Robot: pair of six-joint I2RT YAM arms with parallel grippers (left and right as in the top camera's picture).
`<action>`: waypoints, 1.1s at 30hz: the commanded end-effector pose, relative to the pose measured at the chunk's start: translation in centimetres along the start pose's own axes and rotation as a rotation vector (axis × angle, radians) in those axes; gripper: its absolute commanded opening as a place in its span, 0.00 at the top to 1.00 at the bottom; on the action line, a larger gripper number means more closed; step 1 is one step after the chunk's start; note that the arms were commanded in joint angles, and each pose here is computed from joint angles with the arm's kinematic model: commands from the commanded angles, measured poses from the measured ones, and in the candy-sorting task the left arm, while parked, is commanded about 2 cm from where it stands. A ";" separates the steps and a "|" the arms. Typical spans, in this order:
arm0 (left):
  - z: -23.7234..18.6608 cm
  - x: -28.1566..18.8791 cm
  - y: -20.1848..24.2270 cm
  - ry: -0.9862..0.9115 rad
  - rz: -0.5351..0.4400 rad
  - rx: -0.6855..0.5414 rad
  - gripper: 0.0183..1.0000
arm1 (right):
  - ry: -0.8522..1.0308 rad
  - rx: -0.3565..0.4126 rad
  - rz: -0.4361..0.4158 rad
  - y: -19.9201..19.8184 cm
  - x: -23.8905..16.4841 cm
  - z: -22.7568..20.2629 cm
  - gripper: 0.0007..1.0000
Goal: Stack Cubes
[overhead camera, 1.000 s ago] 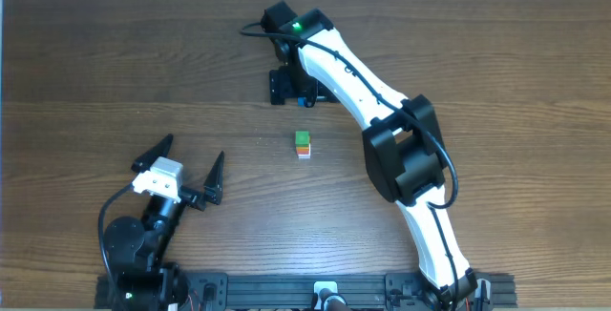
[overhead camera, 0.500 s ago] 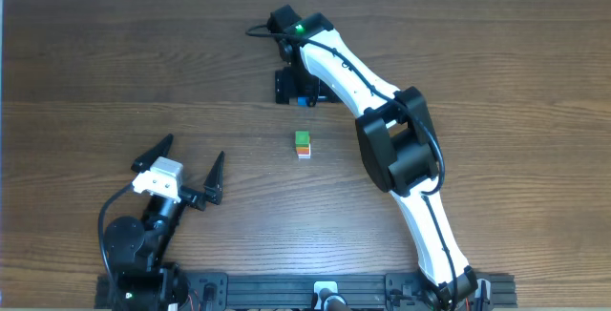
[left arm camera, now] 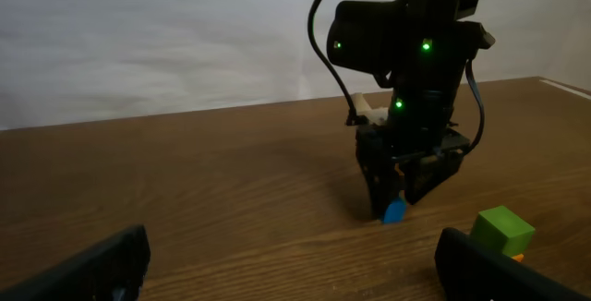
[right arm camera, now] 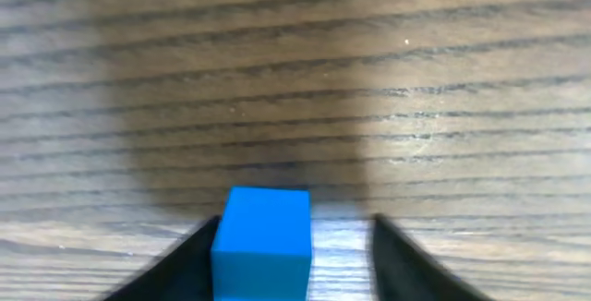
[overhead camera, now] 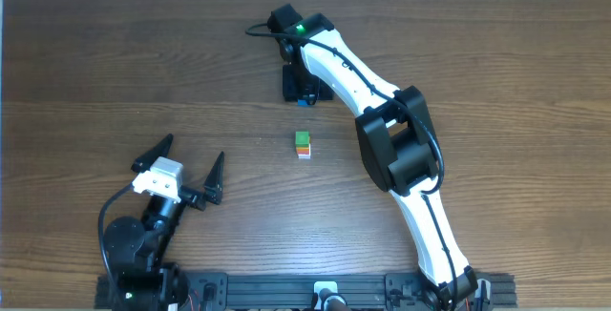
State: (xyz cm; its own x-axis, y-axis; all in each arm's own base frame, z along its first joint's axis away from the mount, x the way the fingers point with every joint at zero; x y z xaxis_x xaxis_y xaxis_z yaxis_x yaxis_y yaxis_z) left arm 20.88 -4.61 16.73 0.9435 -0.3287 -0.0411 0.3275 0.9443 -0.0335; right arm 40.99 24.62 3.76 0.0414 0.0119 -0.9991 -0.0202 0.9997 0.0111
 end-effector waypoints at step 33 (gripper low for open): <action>-0.2 0.0 -0.2 0.001 -0.012 0.004 0.00 | -0.116 -0.072 0.060 1.7 -15.3 -3.8 0.99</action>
State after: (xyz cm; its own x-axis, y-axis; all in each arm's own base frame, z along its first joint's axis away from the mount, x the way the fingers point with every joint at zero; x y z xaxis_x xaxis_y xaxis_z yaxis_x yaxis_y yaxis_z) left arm 20.88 -4.61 16.74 0.9435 -0.3287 -0.0408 0.3275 0.9443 -0.0334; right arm 38.07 25.48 14.60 0.0773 0.0381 -0.9963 -0.0736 0.9968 0.0324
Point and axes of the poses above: each gripper's point midway between its finger pads, its own x axis out along the fingers, its own y axis along the line the jaws close on, z = x × y, the point moved 3 cm from there along -x, back along the fingers
